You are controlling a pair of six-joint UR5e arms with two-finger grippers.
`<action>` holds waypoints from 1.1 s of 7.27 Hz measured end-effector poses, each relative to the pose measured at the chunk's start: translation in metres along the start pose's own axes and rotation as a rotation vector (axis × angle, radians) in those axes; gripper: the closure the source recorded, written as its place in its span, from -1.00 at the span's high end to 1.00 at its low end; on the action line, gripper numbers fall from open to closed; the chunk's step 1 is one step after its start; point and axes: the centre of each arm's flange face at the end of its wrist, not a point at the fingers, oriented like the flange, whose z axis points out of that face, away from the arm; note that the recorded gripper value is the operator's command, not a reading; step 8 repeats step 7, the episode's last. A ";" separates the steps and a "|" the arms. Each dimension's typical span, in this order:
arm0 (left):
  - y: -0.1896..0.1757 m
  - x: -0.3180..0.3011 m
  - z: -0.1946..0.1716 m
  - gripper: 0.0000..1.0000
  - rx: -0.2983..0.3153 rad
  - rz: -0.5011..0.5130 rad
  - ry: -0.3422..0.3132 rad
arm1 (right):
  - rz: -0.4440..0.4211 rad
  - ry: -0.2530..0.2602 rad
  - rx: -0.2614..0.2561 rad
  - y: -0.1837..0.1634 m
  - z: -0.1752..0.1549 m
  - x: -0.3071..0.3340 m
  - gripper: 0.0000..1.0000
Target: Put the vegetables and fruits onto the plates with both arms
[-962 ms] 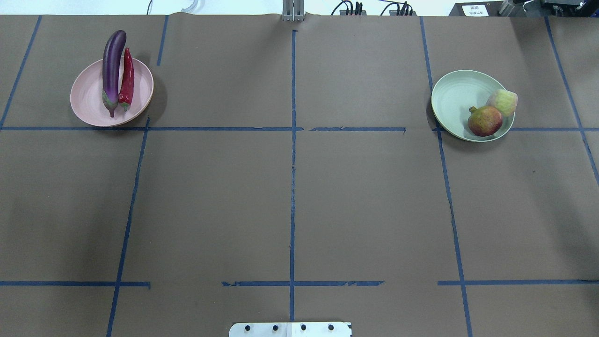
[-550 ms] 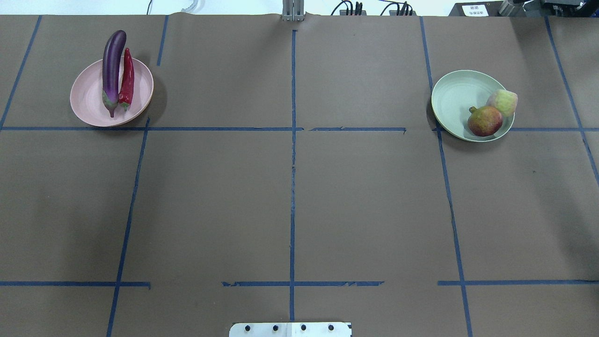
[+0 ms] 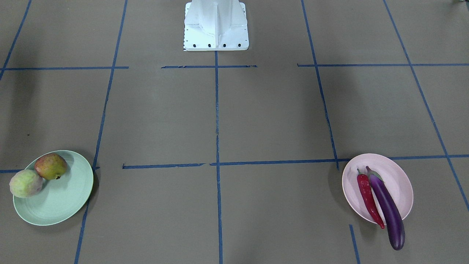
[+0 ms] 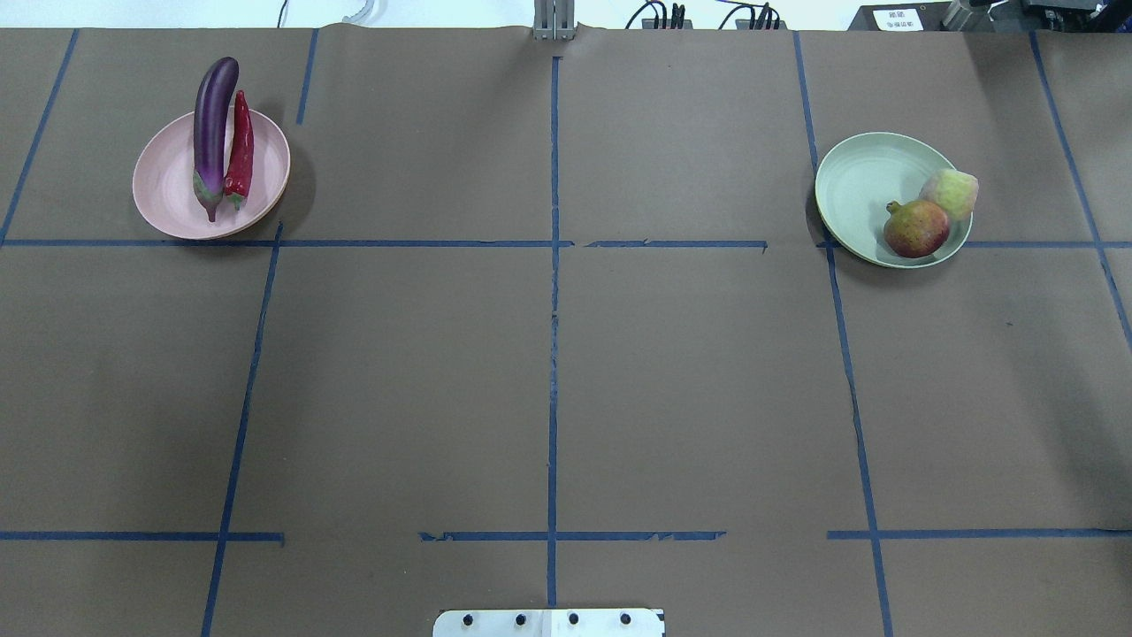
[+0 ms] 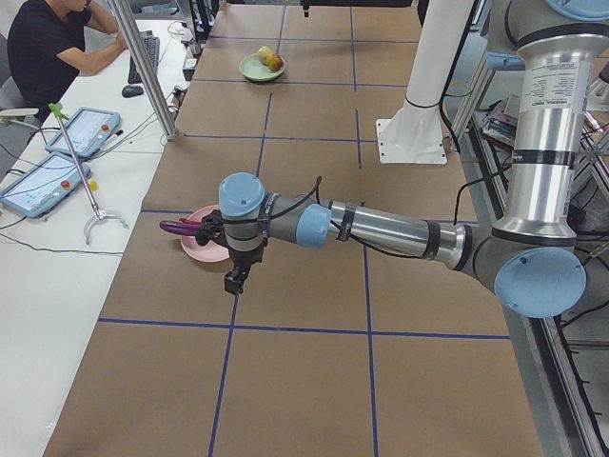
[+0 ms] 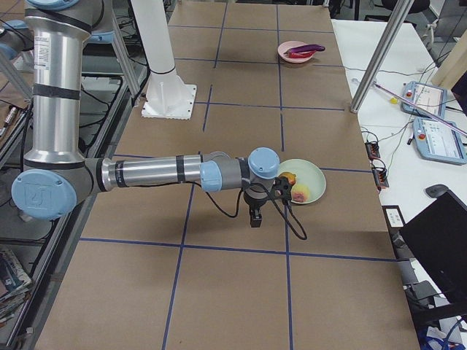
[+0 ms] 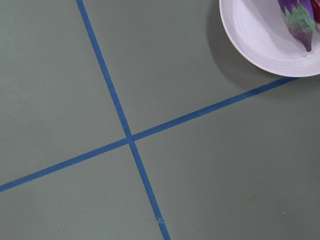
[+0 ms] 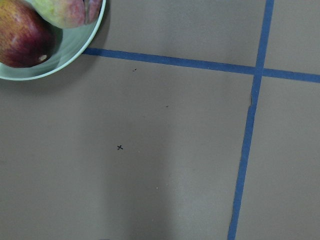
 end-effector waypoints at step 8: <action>0.046 -0.027 0.035 1.00 -0.087 -0.093 0.015 | 0.027 0.032 -0.002 0.006 0.002 0.011 1.00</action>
